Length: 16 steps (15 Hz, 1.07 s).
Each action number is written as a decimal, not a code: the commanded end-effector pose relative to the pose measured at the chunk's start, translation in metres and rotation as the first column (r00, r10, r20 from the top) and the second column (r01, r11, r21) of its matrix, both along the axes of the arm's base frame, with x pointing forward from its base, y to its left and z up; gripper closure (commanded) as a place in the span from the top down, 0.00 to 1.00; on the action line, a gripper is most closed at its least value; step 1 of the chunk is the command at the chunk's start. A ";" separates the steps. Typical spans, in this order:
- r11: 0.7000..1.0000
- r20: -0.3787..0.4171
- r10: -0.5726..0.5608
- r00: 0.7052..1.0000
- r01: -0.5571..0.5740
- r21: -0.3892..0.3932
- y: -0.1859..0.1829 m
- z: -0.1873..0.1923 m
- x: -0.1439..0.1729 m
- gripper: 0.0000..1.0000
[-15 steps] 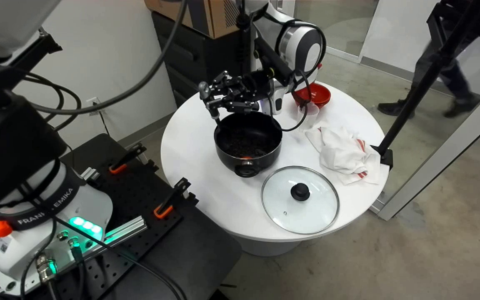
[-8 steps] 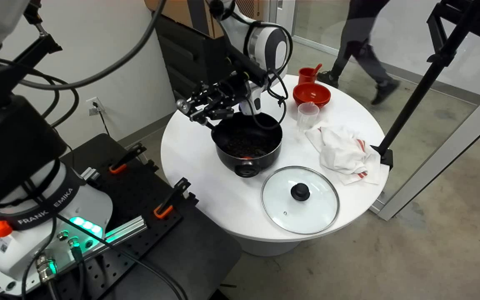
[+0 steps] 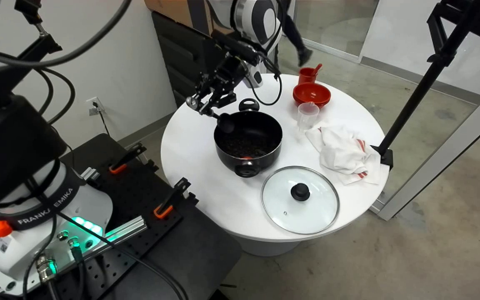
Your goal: Use the black serving spoon in the black pot to stir its contents
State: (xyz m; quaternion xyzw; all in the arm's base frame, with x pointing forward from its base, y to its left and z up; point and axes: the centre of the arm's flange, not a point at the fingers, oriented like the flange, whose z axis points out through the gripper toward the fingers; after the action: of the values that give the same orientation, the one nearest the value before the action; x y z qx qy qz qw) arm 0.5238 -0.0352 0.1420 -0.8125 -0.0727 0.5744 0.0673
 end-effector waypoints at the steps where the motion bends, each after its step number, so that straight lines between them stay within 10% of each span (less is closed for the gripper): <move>1: 0.997 0.178 -0.046 0.983 0.056 -0.048 0.012 0.029 0.017 0.08; 16: 0.896 0.495 -0.110 0.862 0.302 -0.326 -0.037 0.041 0.059 0.08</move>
State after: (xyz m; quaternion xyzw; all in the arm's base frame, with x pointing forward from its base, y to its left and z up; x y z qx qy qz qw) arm 0.5861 -0.0659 0.1782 -0.9210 0.0966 0.3760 -0.0325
